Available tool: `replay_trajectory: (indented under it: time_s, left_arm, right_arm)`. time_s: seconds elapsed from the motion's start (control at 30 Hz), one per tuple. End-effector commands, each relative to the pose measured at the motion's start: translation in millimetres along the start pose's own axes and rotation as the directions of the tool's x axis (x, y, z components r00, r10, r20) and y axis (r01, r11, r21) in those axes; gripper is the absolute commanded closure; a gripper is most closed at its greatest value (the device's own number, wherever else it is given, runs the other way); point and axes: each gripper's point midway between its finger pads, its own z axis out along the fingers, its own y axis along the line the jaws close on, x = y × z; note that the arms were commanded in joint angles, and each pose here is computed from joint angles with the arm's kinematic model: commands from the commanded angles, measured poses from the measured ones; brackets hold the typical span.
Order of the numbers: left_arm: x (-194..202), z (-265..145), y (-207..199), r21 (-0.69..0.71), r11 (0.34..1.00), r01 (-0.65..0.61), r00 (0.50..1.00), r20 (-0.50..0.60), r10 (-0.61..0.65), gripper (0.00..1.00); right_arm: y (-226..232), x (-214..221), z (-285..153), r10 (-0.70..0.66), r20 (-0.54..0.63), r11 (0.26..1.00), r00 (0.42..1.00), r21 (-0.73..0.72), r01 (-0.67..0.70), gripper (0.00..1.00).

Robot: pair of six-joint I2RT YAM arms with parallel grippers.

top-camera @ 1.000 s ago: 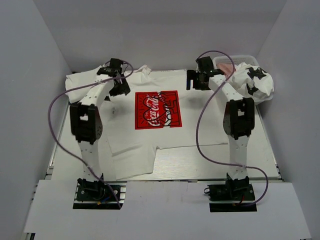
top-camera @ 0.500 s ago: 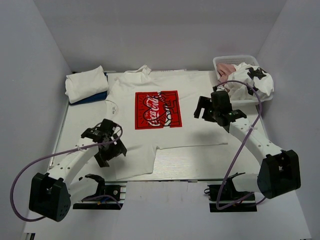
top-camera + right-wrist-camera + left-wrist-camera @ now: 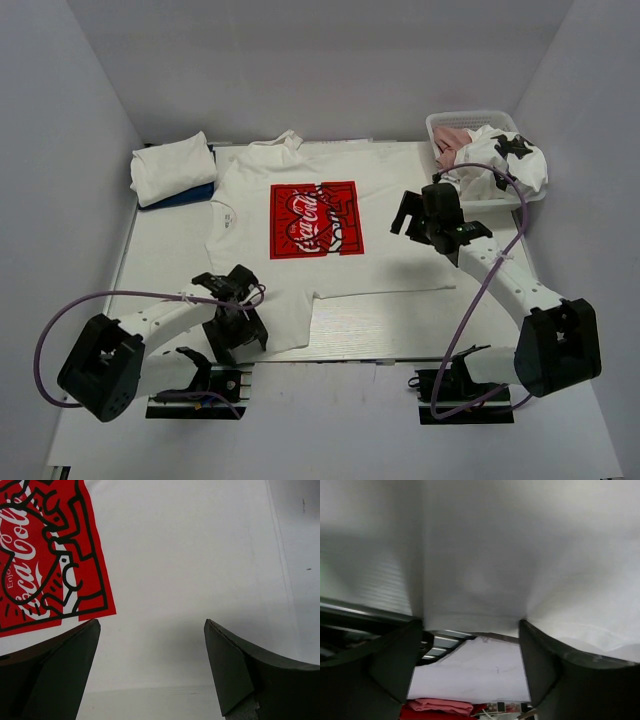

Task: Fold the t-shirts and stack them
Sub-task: Flatten out the tshirt, then grap the side of the flattened tshirt closest away from the robot with both arms

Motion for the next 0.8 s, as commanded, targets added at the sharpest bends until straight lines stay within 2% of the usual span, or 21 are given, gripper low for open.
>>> replay_trajectory:
  time_s: [0.0, 0.2, 0.23, 0.33, 0.43, 0.57, 0.7, 0.77]
  left_arm:
    - [-6, 7, -10, 0.005, 1.0, 0.024, 0.999, 0.033, -0.025, 0.16]
    - [-18, 13, -15, -0.038, 0.999, 0.009, 0.997, 0.08, -0.006, 0.54]
    - [-19, 15, -12, -0.053, 0.999, 0.01, 0.997, 0.083, -0.006, 0.75]
    - [-24, 7, -21, -0.04, 0.999, 0.009, 0.995, 0.1, -0.005, 1.0]
    - [-26, -8, -24, -0.001, 1.0, -0.004, 0.991, 0.13, 0.004, 1.0]
    - [-27, -24, -16, 0.008, 1.0, -0.004, 0.985, 0.173, 0.003, 1.0]
    - [-22, -33, -9, 0.038, 0.999, -0.008, 0.982, 0.188, 0.001, 1.0]
    - [-21, -31, -5, 0.033, 0.999, -0.016, 0.982, 0.187, 0.01, 1.0]
  right_arm:
    - [-9, 1, 5, 0.048, 0.014, 0.998, 0.999, 0.044, -0.049, 0.1]
    - [-14, 12, -2, 0.072, 0.002, 0.996, 0.997, 0.048, -0.072, 0.1]
    - [-18, 17, -3, 0.08, -0.005, 0.995, 0.997, 0.059, -0.079, 0.1]
    - [-31, 26, -15, 0.074, -0.006, 0.993, 0.997, 0.094, -0.073, 0.1]
    - [-57, 45, -31, 0.069, -0.037, 0.981, 0.997, 0.186, -0.061, 0.1]
    - [-88, 86, -46, 0.084, -0.136, 0.959, 0.987, 0.281, -0.042, 0.1]
    - [-108, 106, -49, 0.142, -0.142, 0.932, 0.98, 0.353, -0.084, 0.1]
    - [-108, 106, -40, 0.157, -0.119, 0.936, 0.98, 0.335, -0.109, 0.1]
